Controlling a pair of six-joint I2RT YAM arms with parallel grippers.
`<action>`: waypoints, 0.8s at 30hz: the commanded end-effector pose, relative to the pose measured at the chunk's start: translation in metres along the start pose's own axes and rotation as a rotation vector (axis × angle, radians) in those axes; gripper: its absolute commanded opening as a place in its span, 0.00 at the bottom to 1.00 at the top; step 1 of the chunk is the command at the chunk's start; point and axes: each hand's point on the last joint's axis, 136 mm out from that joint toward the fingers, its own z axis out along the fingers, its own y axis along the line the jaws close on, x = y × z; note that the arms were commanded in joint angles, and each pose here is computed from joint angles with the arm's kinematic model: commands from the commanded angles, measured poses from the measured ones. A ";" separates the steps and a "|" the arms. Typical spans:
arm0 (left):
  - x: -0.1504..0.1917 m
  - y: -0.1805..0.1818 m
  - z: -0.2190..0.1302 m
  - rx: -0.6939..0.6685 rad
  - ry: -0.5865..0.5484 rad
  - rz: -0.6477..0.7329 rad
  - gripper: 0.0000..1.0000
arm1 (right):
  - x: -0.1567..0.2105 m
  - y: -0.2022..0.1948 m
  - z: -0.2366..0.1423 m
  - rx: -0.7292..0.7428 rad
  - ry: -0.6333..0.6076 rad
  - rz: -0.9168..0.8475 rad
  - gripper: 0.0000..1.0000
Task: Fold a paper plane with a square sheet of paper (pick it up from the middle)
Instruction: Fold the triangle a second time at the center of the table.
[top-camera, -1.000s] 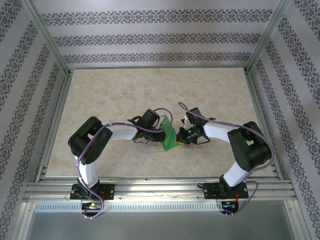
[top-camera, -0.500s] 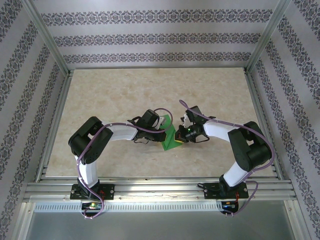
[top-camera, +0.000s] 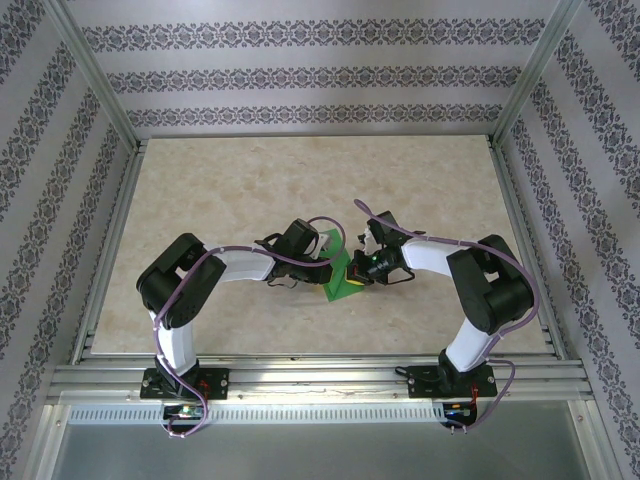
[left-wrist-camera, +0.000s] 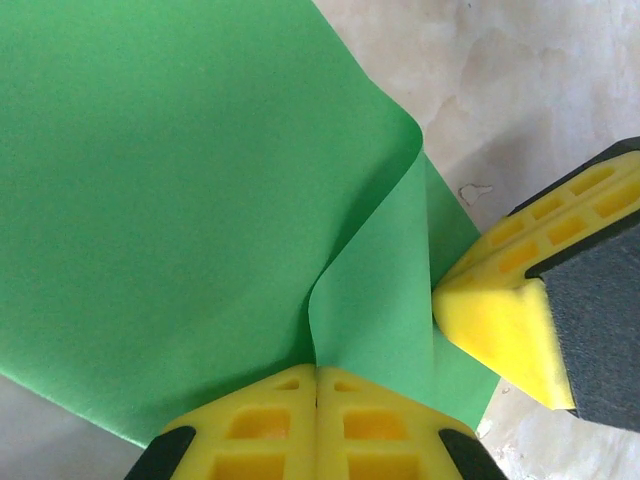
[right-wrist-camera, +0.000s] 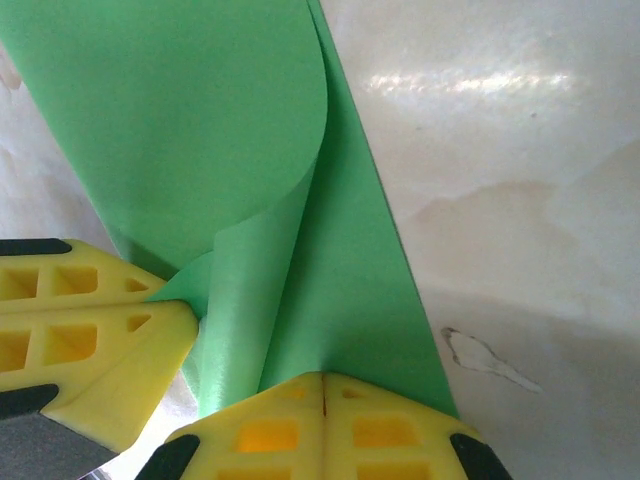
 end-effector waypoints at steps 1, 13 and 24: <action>-0.008 0.006 -0.007 -0.040 -0.035 0.039 0.00 | 0.014 -0.029 0.010 0.109 0.042 0.022 0.00; -0.008 0.011 -0.009 -0.067 -0.030 0.054 0.00 | 0.014 -0.030 0.010 0.115 0.046 0.025 0.00; -0.014 0.011 -0.014 -0.076 -0.068 0.066 0.00 | 0.015 -0.031 0.009 0.122 0.047 0.026 0.00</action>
